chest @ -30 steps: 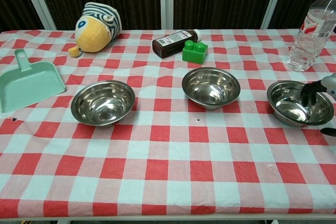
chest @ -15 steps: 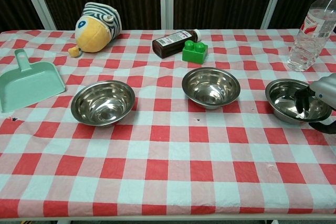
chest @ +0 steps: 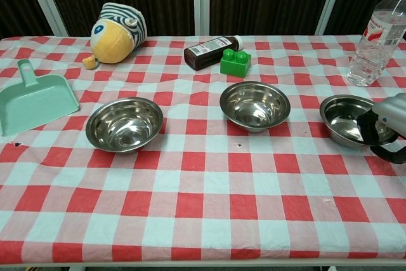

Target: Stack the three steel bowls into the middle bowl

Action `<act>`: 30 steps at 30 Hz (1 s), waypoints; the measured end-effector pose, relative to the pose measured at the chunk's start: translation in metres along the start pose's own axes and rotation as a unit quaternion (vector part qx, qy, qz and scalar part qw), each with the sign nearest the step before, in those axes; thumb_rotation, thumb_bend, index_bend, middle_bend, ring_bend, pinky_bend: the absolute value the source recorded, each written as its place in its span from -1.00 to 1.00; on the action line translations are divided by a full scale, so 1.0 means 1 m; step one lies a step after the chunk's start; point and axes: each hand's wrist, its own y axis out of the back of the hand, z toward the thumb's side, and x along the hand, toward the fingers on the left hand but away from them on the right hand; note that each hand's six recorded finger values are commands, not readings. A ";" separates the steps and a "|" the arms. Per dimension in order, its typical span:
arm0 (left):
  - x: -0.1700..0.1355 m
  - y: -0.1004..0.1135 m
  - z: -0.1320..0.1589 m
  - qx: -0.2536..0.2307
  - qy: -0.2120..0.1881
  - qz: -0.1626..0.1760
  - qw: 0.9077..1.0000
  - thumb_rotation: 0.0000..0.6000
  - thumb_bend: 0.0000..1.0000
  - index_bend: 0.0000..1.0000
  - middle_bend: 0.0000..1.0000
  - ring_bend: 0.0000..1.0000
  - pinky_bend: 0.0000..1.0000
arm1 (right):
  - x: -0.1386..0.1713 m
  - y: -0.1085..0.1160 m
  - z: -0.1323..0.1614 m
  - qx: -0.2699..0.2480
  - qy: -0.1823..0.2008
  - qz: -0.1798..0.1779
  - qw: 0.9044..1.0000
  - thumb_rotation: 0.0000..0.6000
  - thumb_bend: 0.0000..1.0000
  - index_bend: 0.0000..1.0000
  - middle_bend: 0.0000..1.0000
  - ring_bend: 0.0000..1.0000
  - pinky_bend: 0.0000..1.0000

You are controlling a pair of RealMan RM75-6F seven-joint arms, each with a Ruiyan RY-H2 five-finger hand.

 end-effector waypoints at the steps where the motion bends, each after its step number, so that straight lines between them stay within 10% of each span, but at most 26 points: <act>1: 0.000 0.000 0.000 0.000 0.000 0.000 1.000 1.00 -0.75 -0.67 -0.57 -0.75 -0.66 | 0.000 0.000 0.000 0.000 0.000 -0.001 1.000 1.00 -0.20 0.22 0.05 0.59 0.57; 30: 0.001 -0.001 -0.002 -0.011 0.004 0.000 1.000 1.00 -0.75 -0.67 -0.57 -0.75 -0.66 | 0.000 0.025 -0.008 0.004 -0.007 -0.058 0.998 1.00 -0.14 0.47 0.26 0.62 0.57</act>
